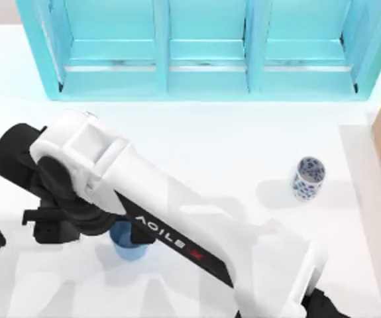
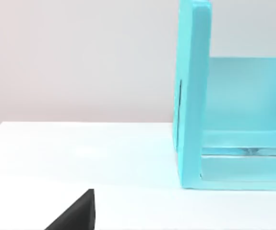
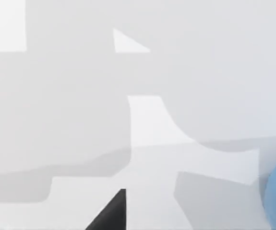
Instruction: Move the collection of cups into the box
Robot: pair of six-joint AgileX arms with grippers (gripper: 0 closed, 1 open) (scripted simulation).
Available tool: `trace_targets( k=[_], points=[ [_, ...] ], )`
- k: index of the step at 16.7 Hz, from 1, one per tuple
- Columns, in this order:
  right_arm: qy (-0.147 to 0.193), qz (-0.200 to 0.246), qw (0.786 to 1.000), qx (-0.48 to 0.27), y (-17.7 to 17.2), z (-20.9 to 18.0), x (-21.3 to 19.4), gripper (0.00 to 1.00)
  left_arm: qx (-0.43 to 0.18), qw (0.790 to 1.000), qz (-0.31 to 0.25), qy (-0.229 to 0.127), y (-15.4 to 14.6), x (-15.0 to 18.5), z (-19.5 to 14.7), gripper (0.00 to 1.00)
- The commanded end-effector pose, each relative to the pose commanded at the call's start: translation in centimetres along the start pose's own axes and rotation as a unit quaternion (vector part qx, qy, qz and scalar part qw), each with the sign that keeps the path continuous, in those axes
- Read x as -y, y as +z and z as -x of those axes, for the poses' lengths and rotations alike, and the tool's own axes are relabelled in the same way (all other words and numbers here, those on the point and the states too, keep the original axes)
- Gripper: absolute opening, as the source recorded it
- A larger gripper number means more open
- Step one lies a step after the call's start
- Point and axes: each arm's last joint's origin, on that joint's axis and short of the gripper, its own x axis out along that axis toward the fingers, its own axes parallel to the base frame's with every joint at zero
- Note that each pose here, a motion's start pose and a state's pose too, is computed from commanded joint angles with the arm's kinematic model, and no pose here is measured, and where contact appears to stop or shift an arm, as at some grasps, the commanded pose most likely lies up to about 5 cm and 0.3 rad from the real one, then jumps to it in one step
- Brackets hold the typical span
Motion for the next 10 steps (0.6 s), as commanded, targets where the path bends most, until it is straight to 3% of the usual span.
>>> trace_targets(
  k=[8, 10],
  points=[
    [0.0, 0.0, 1.0, 0.0, 0.0, 0.0, 0.0, 0.02, 0.0, 1.0, 0.0, 0.0, 0.0, 0.0, 0.0, 1.0],
    [0.0, 0.0, 1.0, 0.0, 0.0, 0.0, 0.0, 0.0, 0.0, 1.0, 0.0, 0.0, 0.0, 0.0, 0.0, 1.0]
  ],
)
